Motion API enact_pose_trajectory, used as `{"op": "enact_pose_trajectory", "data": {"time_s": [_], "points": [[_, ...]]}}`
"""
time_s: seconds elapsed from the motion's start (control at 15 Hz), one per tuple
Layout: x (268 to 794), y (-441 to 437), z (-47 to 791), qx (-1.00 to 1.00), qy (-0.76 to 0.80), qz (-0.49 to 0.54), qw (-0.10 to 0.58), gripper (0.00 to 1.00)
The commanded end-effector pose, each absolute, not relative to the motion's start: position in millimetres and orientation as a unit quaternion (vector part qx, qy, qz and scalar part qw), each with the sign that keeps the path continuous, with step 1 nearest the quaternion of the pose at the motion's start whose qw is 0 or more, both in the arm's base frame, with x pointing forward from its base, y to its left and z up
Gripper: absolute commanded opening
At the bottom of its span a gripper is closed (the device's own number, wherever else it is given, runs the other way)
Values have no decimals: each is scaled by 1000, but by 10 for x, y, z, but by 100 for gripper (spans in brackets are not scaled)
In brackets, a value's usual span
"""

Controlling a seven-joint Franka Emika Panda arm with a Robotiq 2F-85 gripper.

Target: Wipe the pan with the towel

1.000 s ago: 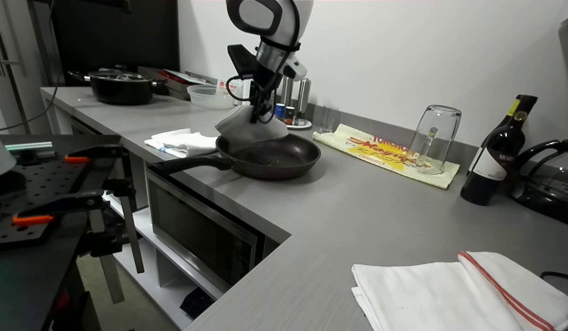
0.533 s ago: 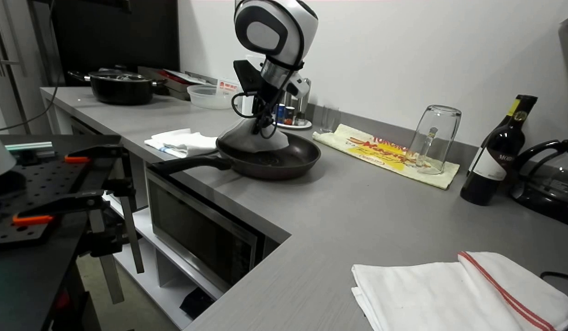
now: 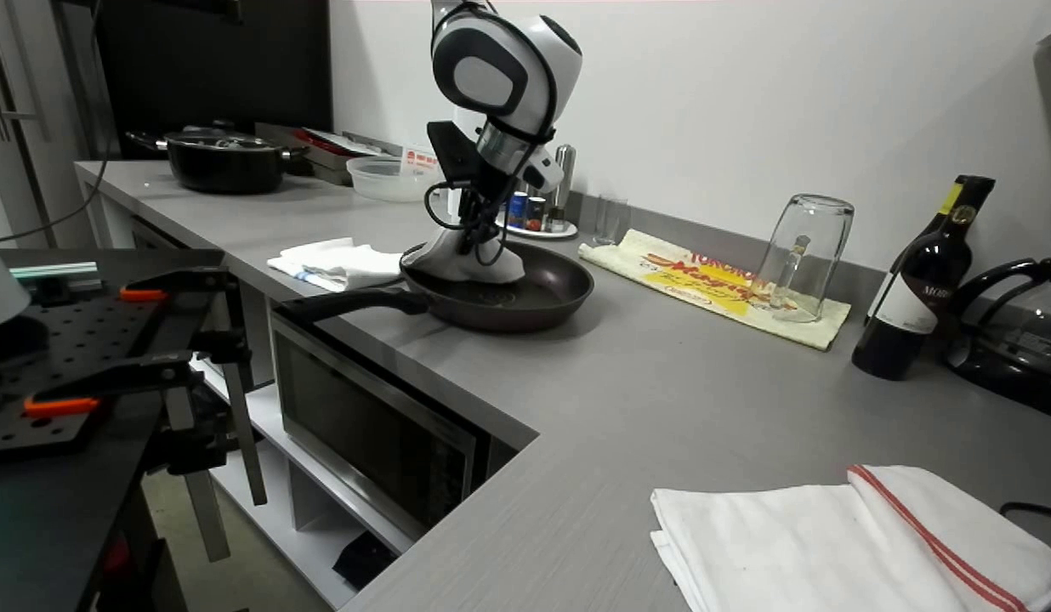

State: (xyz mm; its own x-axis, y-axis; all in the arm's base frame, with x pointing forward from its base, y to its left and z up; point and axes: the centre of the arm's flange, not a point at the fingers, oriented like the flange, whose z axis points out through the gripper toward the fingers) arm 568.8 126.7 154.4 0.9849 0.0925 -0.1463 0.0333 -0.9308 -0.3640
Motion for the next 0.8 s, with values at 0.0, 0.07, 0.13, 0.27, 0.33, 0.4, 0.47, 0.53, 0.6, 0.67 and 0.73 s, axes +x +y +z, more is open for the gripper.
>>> {"op": "enact_pose_trajectory", "data": {"time_s": [0.0,0.07,0.13,0.27,0.33,0.4,0.47,0.53,0.6,0.67,0.73], "points": [[5699,1300,1541,-977,-47,90,189,4],[5679,1307,1531,-976,-48,92,189,4],[5664,1313,1520,-976,-50,94,189,4],[5619,1319,1481,-976,-53,100,186,4],[5588,1321,1453,-977,-55,101,182,4],[5566,1326,1424,-977,-58,101,178,4],[5533,1333,1379,-978,-63,102,171,4],[5510,1340,1340,-979,-68,102,164,4],[5482,1346,1297,-980,-76,102,155,4],[5462,1350,1267,-980,-82,103,149,4],[5441,1354,1226,-980,-89,103,142,4]]}}
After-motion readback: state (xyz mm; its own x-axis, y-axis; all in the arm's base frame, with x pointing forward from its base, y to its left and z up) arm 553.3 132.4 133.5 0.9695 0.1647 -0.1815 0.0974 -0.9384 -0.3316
